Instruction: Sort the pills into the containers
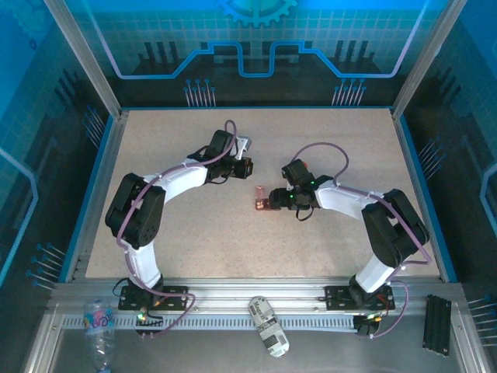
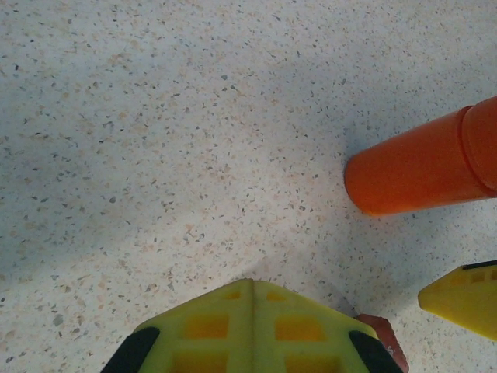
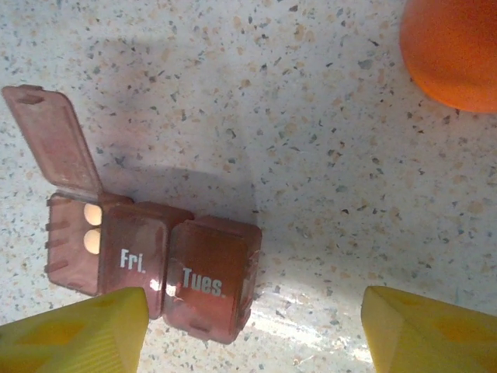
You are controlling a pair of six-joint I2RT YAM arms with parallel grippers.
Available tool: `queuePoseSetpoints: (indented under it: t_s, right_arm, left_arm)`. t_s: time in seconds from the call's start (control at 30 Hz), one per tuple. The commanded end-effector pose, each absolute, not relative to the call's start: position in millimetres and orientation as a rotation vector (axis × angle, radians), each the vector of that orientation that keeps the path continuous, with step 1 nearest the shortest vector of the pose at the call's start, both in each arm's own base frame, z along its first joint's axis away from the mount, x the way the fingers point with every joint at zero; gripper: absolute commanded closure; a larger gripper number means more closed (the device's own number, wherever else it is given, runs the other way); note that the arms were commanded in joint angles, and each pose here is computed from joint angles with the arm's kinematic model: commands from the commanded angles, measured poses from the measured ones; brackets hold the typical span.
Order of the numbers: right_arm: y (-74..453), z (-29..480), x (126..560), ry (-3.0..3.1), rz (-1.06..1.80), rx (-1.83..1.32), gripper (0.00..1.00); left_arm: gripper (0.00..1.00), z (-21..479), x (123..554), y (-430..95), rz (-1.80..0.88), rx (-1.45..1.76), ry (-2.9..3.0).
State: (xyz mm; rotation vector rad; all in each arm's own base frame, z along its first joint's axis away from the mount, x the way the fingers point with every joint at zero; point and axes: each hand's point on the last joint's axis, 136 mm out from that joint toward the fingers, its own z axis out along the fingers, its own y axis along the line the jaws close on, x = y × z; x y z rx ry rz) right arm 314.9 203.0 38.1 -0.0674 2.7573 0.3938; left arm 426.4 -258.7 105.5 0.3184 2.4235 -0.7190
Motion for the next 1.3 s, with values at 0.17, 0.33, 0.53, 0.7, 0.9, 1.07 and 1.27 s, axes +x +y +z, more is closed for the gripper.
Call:
queuePoseSetpoints:
  t_s: [0.17,0.33,0.53,0.7,0.9,1.07,1.27]
  right_arm:
    - [201,29,318,2.778,0.346,-0.046,0.27]
    - [200,25,317,2.788,0.338,-0.044,0.27]
    - [200,24,316,2.79,0.339,-0.041,0.27]
    - [200,23,316,2.792,0.336,-0.042,0.26]
    - [199,23,315,2.794,0.336,-0.037,0.26]
    - [201,23,316,2.793,0.342,-0.04,0.26]
    - [202,24,317,2.794,0.345,-0.038,0.27]
  left_arm:
    - [1.0,101,426,-273,-0.789,0.321,2.466]
    - [1.0,94,425,-278,-0.794,0.329,2.499]
    - [1.0,84,423,-282,-0.78,0.345,2.551]
    - [1.0,75,421,-284,-0.76,0.355,2.606]
    - [1.0,66,419,-286,-0.747,0.37,2.647]
    - [1.0,61,417,-287,-0.748,0.375,2.668]
    - [1.0,57,413,-287,-0.753,0.386,2.686]
